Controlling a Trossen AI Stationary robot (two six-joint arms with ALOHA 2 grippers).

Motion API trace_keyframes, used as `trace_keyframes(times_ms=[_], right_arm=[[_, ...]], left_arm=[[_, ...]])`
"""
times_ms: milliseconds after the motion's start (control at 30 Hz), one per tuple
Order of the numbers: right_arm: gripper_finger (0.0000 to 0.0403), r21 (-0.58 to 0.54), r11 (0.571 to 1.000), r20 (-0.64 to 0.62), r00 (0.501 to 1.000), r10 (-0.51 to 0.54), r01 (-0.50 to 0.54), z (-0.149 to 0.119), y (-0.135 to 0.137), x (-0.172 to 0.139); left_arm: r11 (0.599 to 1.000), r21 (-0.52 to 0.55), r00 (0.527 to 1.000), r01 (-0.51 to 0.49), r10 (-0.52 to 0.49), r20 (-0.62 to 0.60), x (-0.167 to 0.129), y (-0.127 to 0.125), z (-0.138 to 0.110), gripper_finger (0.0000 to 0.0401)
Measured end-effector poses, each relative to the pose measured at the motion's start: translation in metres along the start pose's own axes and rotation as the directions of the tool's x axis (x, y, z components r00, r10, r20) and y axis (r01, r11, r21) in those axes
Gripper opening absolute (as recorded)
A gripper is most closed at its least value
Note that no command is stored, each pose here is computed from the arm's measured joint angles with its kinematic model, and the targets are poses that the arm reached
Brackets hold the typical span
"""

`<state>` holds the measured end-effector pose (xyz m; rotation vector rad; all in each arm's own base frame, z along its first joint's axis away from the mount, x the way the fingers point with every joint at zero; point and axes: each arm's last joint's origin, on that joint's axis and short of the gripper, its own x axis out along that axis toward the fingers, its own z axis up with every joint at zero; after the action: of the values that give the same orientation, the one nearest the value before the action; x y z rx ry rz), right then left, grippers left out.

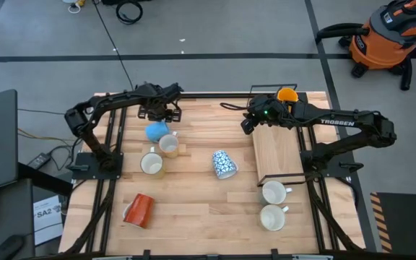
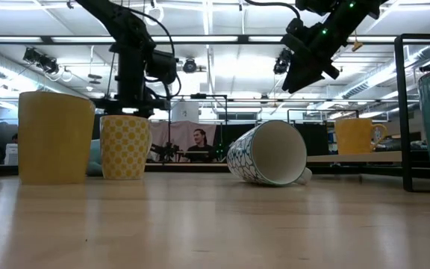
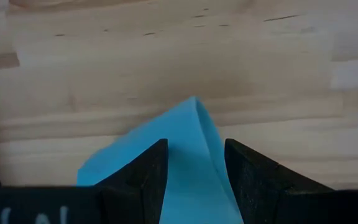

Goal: Place coffee mugs
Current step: Put the blue mug on the shelf

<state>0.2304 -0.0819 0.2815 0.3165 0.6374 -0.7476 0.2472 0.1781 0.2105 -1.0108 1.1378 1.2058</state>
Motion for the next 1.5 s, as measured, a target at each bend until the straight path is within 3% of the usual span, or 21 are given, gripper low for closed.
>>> trace_keyframes(times_ms=[367,600,967,1500], right_arm=[[0.0128,-0.001,1.0,-0.001,1.0,0.001,-0.001,0.0,0.0,0.0],[0.0128,-0.001,1.0,-0.002,1.0,0.001,-0.001,0.0,0.0,0.0],[0.0128,-0.001,1.0,-0.004,1.0,0.007,-0.007,0.0,0.0,0.0],[0.0128,-0.057,0.998,-0.013,0.999,0.039,-0.04,-0.004,0.01,-0.004]], left_arm=[[0.993,0.043,0.986,-0.113,0.117,-0.119,-0.001,0.012,-0.01,0.0167],[0.986,0.108,0.973,-0.131,0.148,-0.174,-0.002,0.016,-0.014,0.0167],[0.966,0.143,0.93,-0.213,0.246,-0.272,-0.006,0.026,-0.023,0.0167],[0.935,0.247,0.901,-0.256,0.323,-0.29,0.001,0.02,-0.05,0.0167]])
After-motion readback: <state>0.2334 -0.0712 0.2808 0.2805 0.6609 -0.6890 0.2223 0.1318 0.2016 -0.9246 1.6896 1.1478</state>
